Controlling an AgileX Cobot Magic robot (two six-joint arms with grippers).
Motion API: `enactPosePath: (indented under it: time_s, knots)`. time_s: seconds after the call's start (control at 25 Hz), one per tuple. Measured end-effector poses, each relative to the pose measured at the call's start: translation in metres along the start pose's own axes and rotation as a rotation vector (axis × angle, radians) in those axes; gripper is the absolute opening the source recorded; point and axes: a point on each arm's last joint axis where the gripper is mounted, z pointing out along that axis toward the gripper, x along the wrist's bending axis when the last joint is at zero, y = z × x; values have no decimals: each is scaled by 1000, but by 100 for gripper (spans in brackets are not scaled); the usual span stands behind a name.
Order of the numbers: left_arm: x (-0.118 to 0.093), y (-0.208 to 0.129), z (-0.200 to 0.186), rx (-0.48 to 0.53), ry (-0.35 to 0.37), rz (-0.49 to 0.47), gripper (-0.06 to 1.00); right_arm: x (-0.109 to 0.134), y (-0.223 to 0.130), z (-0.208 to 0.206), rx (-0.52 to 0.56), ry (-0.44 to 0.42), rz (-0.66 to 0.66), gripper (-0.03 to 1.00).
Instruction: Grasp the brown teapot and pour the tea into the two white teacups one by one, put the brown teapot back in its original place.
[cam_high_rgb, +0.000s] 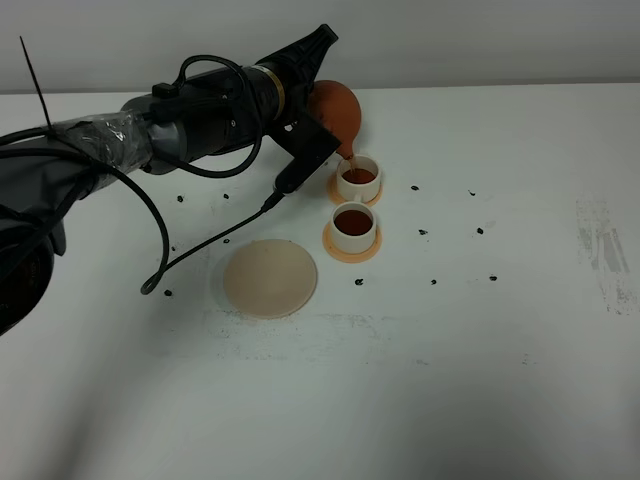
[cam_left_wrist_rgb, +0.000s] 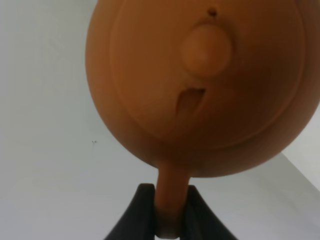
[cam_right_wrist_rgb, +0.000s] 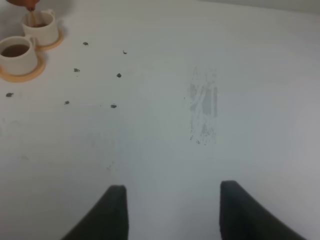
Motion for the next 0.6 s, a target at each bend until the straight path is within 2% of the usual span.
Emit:
enactPosePath:
  time_s: [0.6]
  knots:
    - [4,4,0,-6,12,57,9,0,0,0,0,0,0,41]
